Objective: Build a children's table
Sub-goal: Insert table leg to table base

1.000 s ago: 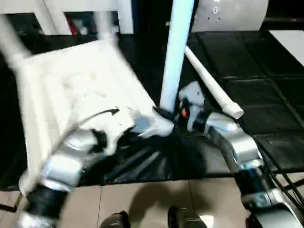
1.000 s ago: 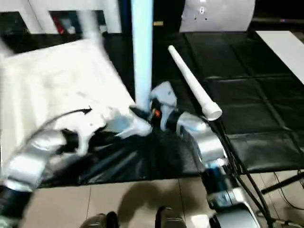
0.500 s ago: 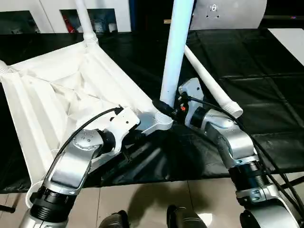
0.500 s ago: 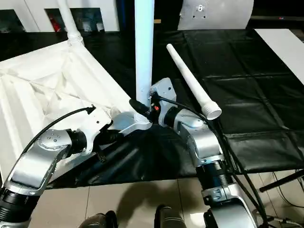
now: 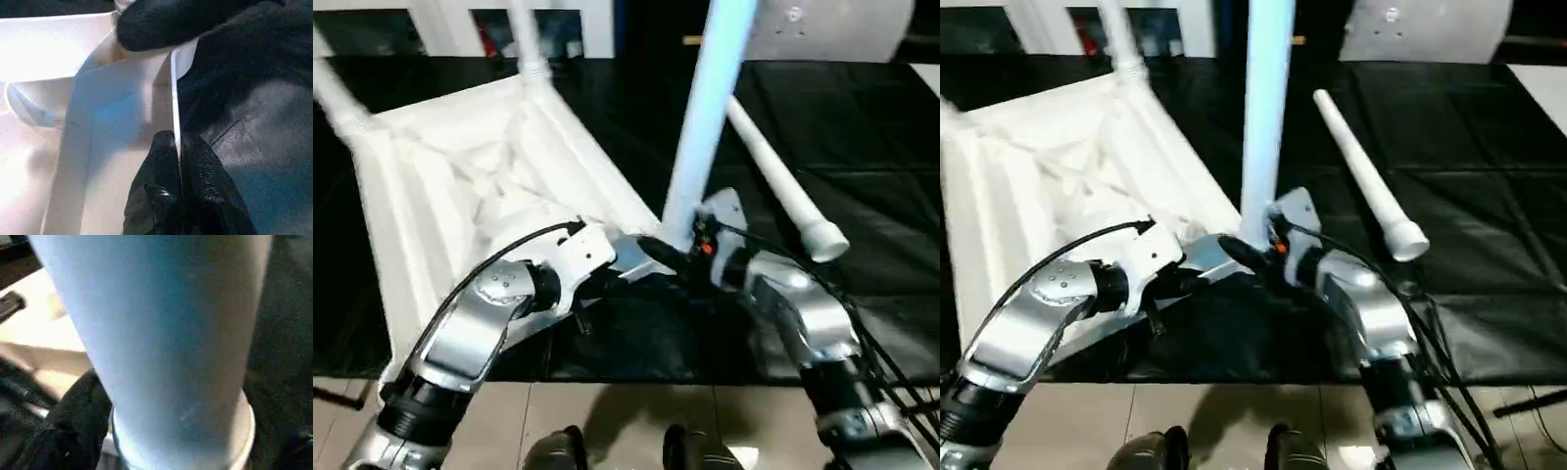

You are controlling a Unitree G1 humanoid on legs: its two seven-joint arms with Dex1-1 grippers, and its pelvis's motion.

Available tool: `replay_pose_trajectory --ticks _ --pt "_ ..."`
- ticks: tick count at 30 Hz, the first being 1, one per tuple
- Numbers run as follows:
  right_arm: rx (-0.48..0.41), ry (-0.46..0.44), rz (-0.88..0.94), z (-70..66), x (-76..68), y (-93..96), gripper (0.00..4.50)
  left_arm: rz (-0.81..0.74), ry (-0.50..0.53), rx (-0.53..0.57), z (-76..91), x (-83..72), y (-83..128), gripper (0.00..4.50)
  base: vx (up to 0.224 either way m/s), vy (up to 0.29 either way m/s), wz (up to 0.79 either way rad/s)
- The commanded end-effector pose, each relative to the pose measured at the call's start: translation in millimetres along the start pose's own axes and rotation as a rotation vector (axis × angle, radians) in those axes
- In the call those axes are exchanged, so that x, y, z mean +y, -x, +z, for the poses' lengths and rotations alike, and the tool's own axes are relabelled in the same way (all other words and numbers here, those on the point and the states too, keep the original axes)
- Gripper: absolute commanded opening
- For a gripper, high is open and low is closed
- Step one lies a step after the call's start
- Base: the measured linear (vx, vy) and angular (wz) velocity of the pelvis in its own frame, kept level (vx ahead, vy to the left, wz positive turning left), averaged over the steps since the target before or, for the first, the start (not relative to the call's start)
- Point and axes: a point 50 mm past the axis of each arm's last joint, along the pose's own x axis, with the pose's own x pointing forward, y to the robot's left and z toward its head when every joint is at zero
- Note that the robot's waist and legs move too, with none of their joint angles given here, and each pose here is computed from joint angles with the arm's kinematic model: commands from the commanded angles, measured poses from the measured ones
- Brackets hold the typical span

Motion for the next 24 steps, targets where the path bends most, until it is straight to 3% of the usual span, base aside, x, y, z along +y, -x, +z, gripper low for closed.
replay_pose_trajectory --ticks 1,7,13,19,24 --pt "0.082 -0.002 0.042 -19.7 3.1 10.8 4.06 -0.047 -0.018 0.013 -4.1 0.6 -2.9 0.00 0.000 0.000 0.00" --pt "0.026 0.079 0.070 -9.0 -5.3 29.4 4.49 -0.139 -0.078 0.016 -11.9 7.0 -2.4 0.00 0.000 0.000 0.00" --pt "0.080 0.175 0.221 0.4 -8.4 47.0 4.49 -0.261 -0.182 0.037 -17.8 17.6 1.4 0.00 0.000 0.000 0.00" --pt "0.098 0.223 0.302 10.0 -11.2 49.5 4.49 -0.372 -0.246 0.066 -21.8 17.3 3.8 0.00 0.000 0.000 0.00" --pt "0.088 0.242 0.363 16.2 -9.3 40.1 4.49 -0.412 -0.271 0.077 -23.0 17.7 2.1 0.00 0.000 0.000 0.00"
